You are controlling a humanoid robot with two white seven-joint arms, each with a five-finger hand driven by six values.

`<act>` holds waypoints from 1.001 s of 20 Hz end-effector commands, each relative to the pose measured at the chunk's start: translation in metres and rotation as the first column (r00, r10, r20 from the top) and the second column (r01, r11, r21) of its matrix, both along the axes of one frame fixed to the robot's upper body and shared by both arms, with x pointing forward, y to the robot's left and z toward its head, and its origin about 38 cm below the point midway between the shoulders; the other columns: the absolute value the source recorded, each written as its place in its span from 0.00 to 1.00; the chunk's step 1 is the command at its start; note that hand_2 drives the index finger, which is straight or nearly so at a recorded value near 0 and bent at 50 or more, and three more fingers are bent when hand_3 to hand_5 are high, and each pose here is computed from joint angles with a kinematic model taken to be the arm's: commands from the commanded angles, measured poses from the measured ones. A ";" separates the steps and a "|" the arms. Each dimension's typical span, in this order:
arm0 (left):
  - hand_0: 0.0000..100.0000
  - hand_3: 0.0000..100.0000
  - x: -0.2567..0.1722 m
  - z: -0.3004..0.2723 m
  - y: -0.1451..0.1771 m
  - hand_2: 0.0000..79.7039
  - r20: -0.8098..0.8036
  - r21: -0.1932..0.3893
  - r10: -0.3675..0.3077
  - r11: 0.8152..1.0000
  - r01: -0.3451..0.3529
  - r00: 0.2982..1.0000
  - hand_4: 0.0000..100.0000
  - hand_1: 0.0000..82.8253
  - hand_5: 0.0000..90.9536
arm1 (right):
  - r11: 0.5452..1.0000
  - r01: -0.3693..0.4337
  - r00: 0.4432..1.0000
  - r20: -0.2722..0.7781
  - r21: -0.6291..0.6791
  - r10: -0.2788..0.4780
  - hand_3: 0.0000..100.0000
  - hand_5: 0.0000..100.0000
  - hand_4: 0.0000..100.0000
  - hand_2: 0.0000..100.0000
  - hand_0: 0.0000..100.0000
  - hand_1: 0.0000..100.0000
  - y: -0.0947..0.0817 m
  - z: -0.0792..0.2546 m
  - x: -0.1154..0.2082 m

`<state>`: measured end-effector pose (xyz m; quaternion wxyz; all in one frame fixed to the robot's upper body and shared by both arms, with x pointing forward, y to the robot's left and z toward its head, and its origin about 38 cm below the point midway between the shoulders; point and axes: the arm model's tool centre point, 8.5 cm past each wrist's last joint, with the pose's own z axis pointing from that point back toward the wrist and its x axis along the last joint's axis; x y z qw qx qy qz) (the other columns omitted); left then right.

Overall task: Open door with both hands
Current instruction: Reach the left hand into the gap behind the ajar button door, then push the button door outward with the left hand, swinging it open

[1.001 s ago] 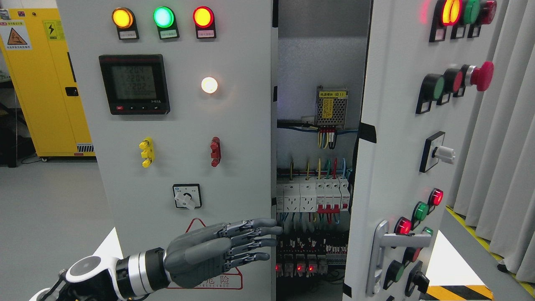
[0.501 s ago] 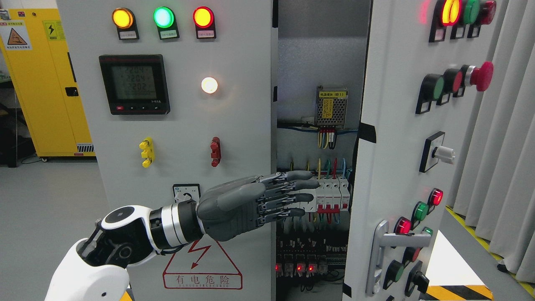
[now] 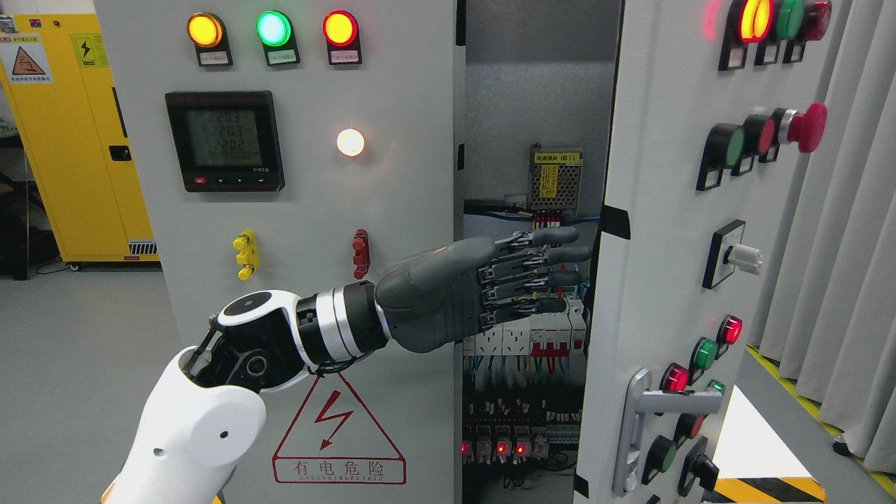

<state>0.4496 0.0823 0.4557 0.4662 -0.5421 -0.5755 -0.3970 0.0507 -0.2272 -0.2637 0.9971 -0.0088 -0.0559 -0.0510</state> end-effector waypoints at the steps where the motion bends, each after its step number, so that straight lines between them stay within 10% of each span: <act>1: 0.12 0.00 0.003 0.019 -0.034 0.00 -0.049 -0.041 -0.084 0.996 0.082 0.995 0.00 0.67 0.00 | 1.000 -0.030 1.000 0.000 -0.001 0.030 0.00 0.00 0.00 0.04 0.00 0.50 0.001 0.000 0.000; 20: 0.12 0.00 -0.017 0.010 -0.088 0.00 -0.060 -0.021 -0.178 0.984 0.177 0.982 0.00 0.67 0.00 | 1.000 -0.030 1.000 0.000 0.000 0.030 0.00 0.00 0.00 0.04 0.00 0.50 0.002 0.000 0.000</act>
